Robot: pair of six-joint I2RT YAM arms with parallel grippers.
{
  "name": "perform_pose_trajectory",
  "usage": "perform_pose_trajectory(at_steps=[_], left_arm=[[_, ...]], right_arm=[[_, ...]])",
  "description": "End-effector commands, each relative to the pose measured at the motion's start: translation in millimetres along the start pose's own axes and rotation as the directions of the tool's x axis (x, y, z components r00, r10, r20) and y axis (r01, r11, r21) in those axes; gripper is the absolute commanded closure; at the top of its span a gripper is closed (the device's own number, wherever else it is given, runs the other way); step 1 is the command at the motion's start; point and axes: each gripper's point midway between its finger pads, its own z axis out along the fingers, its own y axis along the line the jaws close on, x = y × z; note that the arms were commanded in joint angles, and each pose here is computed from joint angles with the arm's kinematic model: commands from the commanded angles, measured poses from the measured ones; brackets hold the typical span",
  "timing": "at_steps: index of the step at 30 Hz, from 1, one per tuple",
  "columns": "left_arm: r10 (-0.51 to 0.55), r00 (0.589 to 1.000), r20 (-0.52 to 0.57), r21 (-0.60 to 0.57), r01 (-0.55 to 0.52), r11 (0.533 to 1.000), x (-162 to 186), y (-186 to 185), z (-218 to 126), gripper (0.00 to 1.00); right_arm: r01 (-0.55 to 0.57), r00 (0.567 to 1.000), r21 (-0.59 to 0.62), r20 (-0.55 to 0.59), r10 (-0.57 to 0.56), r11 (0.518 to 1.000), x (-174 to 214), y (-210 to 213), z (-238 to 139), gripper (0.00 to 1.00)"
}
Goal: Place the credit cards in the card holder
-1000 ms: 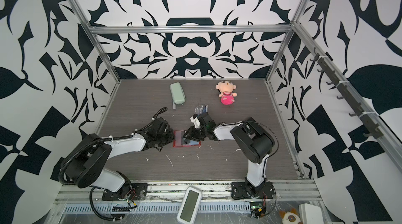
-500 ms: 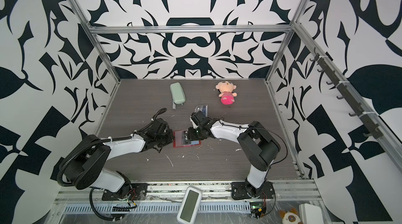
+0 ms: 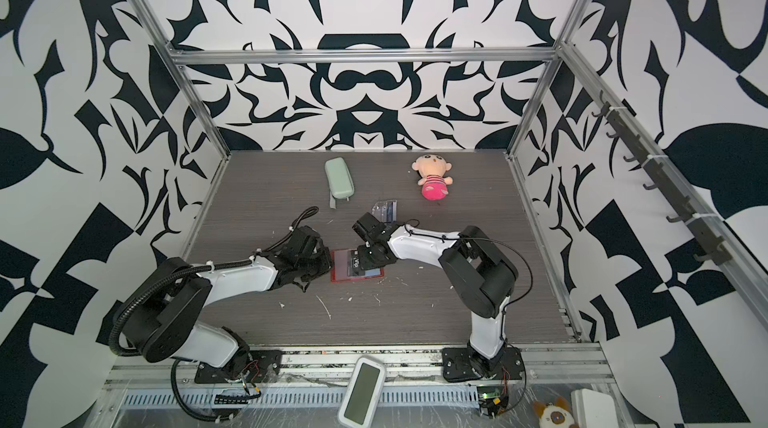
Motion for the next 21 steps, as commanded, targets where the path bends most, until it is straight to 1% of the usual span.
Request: perform_pose_trajectory(at_steps=[1, 5, 10, 17, 19, 21], left_arm=[[-0.036, 0.988, -0.148, -0.202, 0.005, 0.979, 45, 60, 3, 1.0], [-0.031, 0.988, -0.149, -0.194, 0.001, 0.981, 44, 57, 4, 1.0], [-0.026, 0.988, -0.154, -0.187, -0.004, 0.982, 43, 55, 5, 1.0], [-0.02, 0.987, -0.157, -0.182, -0.009, 0.983, 43, 54, 5, 1.0], [-0.018, 0.987, -0.157, -0.183, -0.012, 0.983, 43, 54, 5, 1.0], [-0.014, 0.988, -0.156, -0.186, -0.015, 0.982, 42, 53, 5, 1.0]], right_arm=[[0.038, 0.999, 0.041, -0.018, -0.037, 0.998, 0, 2, -2, 1.0], [0.058, 0.997, -0.052, -0.053, -0.061, 0.997, 4, 23, 5, 1.0], [0.047, 0.996, -0.16, -0.064, -0.058, 0.986, 5, 43, 9, 1.0], [0.015, 0.997, -0.315, -0.069, -0.039, 0.949, 5, 71, 7, 1.0], [0.011, 0.998, -0.33, -0.057, -0.031, 0.944, 3, 73, 4, 1.0], [0.015, 0.999, -0.311, -0.026, -0.024, 0.95, -1, 69, -2, 1.0]])
